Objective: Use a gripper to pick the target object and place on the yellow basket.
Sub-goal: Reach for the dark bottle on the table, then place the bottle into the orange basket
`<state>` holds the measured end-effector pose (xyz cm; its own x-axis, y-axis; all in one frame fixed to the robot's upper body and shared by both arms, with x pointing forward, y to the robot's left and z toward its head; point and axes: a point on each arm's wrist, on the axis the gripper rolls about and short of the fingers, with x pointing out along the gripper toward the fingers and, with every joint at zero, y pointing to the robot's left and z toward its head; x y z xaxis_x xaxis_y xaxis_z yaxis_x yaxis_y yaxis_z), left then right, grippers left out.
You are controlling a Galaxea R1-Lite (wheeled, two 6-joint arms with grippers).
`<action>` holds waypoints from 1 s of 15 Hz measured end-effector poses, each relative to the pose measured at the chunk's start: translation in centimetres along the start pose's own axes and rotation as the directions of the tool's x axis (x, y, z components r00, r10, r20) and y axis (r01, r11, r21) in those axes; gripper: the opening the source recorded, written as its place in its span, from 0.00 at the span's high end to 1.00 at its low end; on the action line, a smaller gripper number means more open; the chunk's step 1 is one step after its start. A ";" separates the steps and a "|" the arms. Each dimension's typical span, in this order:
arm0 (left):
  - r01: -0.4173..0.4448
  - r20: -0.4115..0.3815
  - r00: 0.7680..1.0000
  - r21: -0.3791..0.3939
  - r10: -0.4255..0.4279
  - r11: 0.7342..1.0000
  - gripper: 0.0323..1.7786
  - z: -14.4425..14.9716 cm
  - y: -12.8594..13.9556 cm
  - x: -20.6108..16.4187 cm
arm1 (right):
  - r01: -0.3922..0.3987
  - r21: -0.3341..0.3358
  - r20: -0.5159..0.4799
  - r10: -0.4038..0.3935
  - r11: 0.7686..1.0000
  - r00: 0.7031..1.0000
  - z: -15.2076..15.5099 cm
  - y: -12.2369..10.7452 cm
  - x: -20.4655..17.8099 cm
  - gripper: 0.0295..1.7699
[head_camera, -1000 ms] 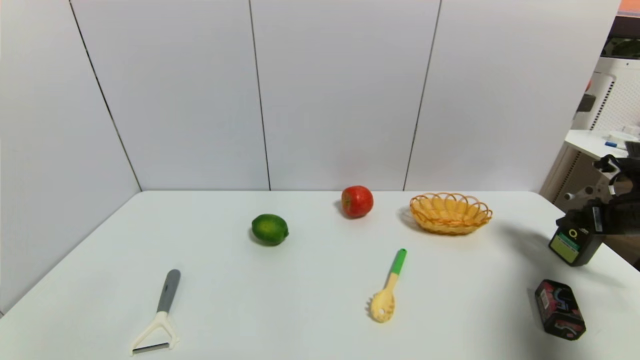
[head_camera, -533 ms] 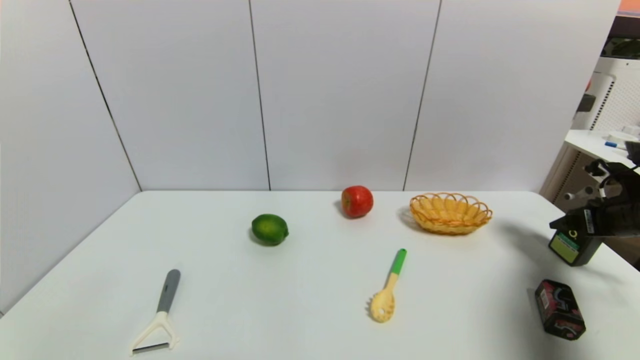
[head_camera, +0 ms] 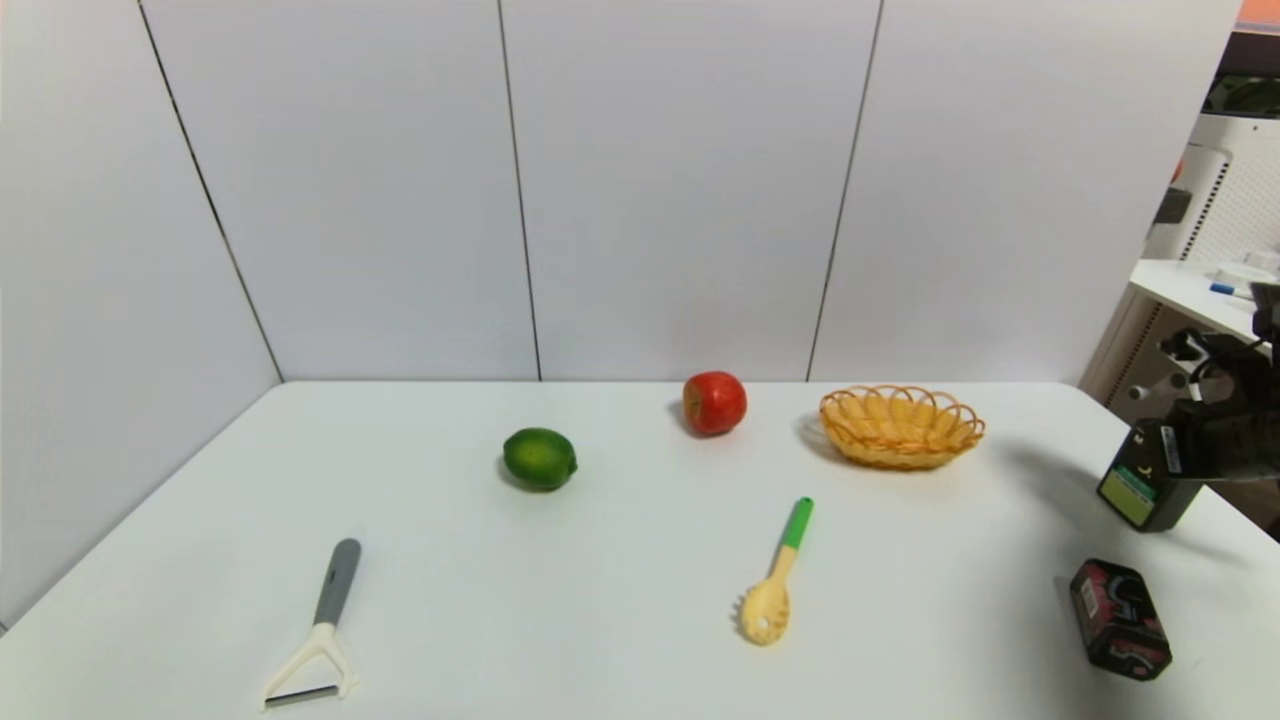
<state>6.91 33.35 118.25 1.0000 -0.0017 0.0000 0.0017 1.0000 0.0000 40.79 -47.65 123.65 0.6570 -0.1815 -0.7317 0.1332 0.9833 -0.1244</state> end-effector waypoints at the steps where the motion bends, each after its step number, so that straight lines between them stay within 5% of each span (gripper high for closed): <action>1: 0.000 0.000 1.000 0.000 0.000 1.000 0.05 0.0 0.0 0.0 | -0.002 0.001 -0.007 0.002 1.000 1.000 -0.1 0.0 -0.1 0.64; 9: 0.000 0.000 1.000 0.000 0.000 1.000 0.05 0.0 0.0 0.0 | -0.005 -0.025 0.110 0.008 1.000 0.994 3.3 0.9 -2.6 0.64; 15: 0.000 0.000 1.000 0.000 0.000 1.000 0.05 0.0 0.0 0.0 | -0.141 -0.082 0.256 0.157 0.987 0.954 7.3 7.9 -5.9 0.64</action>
<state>6.91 33.35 118.25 1.0000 -0.0017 0.0000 0.0017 1.0000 0.0000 43.34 -38.96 131.85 0.8374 -0.0226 -0.5461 -0.0220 0.9969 -0.0750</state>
